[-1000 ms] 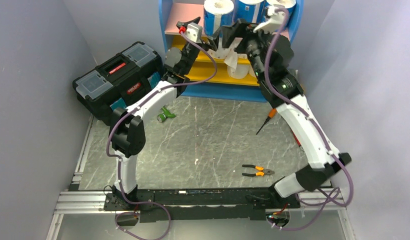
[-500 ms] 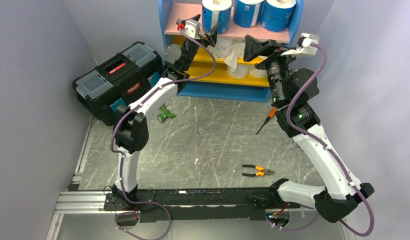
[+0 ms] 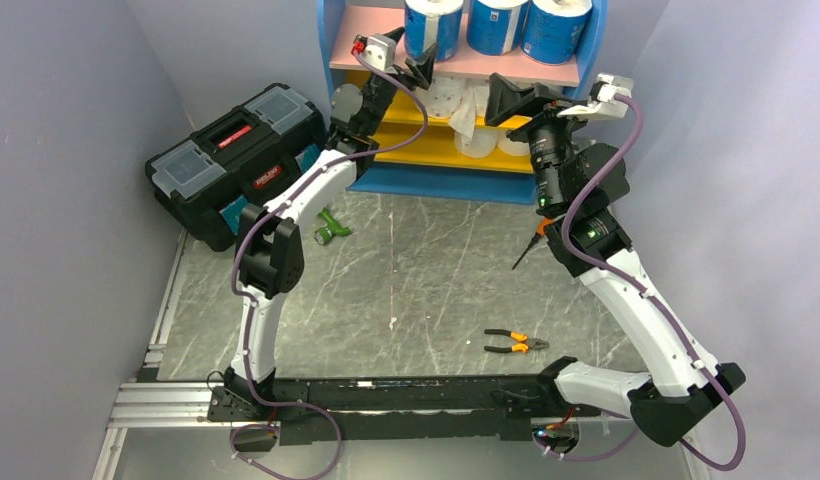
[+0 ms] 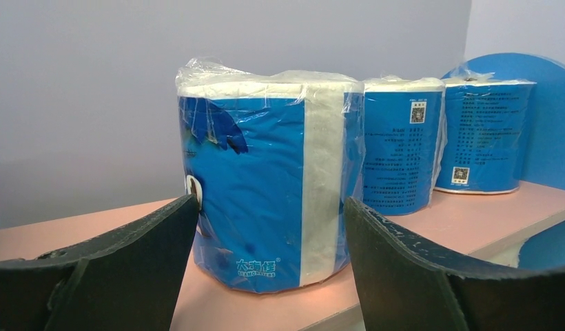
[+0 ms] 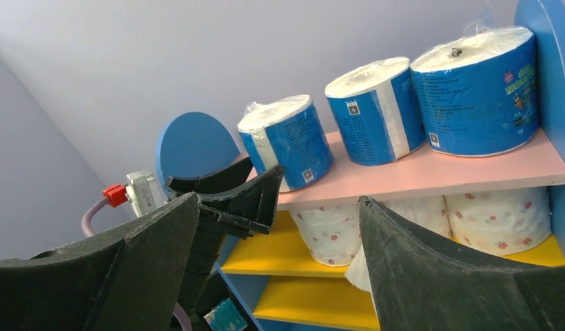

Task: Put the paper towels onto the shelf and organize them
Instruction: Place the paper towel on the shelf, then reset both arms

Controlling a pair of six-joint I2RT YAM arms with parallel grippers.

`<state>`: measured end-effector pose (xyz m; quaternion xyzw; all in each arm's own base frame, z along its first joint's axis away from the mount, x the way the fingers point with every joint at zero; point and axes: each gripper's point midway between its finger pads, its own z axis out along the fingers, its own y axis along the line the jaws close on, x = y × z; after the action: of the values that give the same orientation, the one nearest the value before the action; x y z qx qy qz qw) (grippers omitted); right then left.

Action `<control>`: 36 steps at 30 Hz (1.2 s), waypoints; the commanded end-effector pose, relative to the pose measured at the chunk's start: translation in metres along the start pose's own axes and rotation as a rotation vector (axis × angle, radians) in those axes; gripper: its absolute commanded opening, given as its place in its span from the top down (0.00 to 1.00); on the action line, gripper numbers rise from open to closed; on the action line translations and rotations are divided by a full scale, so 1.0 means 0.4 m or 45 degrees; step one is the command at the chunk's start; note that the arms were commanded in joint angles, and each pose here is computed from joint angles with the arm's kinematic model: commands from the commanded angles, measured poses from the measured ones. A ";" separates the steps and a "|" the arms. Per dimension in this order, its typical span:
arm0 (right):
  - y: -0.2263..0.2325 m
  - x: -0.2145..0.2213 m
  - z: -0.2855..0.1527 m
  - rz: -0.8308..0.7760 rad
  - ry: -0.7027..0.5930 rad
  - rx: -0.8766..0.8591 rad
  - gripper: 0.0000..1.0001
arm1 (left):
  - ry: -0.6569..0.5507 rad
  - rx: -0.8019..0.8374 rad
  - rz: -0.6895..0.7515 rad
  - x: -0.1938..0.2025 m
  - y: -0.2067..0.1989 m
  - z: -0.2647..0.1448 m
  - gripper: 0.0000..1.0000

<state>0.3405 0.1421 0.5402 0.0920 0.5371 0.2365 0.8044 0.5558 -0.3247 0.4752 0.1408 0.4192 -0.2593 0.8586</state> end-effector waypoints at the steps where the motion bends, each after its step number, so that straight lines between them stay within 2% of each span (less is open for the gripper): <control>1: 0.006 -0.029 0.007 0.013 -0.071 -0.005 0.13 | -0.048 0.086 -0.076 -0.022 -0.031 0.017 0.17; 9: 0.003 -0.020 0.011 0.011 -0.065 0.003 0.13 | -0.056 0.124 -0.148 -0.006 -0.065 0.022 0.13; 15: -0.003 -0.025 0.005 0.009 -0.068 0.013 0.13 | -0.079 0.091 -0.155 -0.011 -0.052 0.018 0.09; 20: -0.002 -0.030 -0.003 0.033 -0.074 0.009 0.13 | -0.161 0.046 -0.104 -0.133 -0.018 0.001 0.01; 23: -0.004 -0.034 -0.010 0.054 -0.072 0.011 0.11 | -0.243 0.024 -0.050 -0.281 -0.018 -0.035 0.01; 26: -0.004 -0.037 -0.025 0.069 -0.056 0.007 0.10 | -0.260 -0.001 -0.057 -0.381 -0.029 -0.090 0.01; 28: -0.010 -0.042 -0.044 0.090 -0.042 0.016 0.09 | -0.219 -0.025 -0.072 -0.411 -0.042 -0.134 0.00; 32: -0.044 -0.015 -0.095 0.112 0.019 0.059 0.08 | 0.002 -0.109 -0.151 -0.395 -0.072 -0.247 0.01; 36: -0.100 0.043 -0.171 0.102 0.113 0.123 0.08 | 0.306 -0.285 -0.286 -0.345 -0.069 -0.386 0.01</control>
<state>0.3087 0.1206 0.5126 0.1202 0.5507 0.2518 0.7867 0.3791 -0.2502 0.5431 0.0873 0.4331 -0.3028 0.8445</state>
